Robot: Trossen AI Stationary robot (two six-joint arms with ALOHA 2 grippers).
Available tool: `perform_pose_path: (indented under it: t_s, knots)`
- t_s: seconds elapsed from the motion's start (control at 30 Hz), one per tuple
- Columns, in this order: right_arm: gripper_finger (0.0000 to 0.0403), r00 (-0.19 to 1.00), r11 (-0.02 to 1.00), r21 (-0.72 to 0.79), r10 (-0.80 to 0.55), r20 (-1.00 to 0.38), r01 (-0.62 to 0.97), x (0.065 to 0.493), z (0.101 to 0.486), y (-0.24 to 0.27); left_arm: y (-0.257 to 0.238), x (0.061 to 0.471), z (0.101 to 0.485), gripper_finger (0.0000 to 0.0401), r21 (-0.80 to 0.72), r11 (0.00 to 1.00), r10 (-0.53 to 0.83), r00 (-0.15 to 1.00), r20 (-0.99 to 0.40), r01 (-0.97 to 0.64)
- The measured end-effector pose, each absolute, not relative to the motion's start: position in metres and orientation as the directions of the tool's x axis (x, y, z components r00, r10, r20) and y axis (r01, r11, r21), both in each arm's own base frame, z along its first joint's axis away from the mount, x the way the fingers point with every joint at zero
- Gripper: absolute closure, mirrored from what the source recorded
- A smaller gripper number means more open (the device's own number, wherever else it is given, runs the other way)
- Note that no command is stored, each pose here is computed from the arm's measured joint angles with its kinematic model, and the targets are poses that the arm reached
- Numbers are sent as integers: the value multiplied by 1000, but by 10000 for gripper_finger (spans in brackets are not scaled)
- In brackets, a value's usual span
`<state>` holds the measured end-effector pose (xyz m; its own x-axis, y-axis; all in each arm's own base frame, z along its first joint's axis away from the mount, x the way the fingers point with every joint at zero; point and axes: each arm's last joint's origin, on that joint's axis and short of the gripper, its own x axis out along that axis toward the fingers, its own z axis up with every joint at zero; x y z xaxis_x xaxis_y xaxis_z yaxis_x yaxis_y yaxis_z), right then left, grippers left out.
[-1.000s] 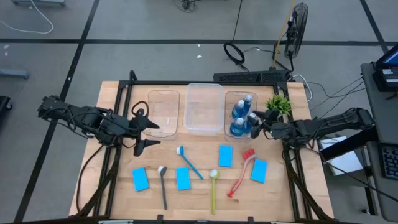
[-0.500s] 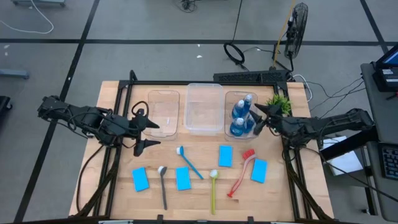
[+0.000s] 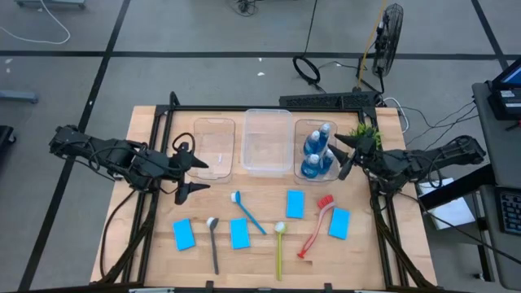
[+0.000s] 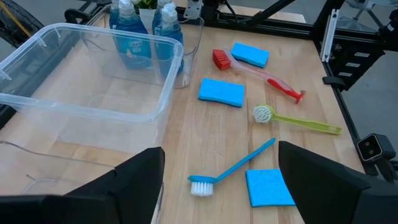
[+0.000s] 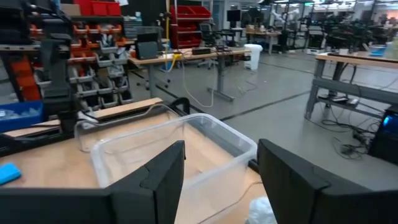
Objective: Pick & Place Kitchen Sink Supplies
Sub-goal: Put the red dishwashing brush into the middle transparent bin
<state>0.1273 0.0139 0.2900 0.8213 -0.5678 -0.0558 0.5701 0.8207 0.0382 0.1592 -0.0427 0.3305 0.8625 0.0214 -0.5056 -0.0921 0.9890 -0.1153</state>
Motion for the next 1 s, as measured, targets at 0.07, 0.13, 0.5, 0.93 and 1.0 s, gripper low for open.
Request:
perform_pose_path:
  t_s: [0.07, 0.13, 0.5, 0.93, 1.0]
  knots:
    - [216, 825, 825, 38, -562, -56, 564, 127, 290, 15, -43, 159, 331, 95, -115, 989, 21, 862, -506, -92]
    - [216, 829, 828, 38, -557, -56, 559, 127, 290, 16, -43, 159, 331, 96, -115, 989, 21, 862, -506, -92]
    - [216, 918, 919, 57, -393, 53, 390, 135, 303, 35, -43, 159, 330, 74, -116, 989, 21, 862, -506, -92]
    - [274, 961, 966, 47, -259, 99, 256, 147, 304, 67, -37, 140, 342, 93, -116, 991, 5, 901, -433, -62]
    - [282, 961, 967, 37, -255, 107, 252, 148, 306, 72, -35, 134, 345, 95, -106, 993, 0, 911, -413, -49]
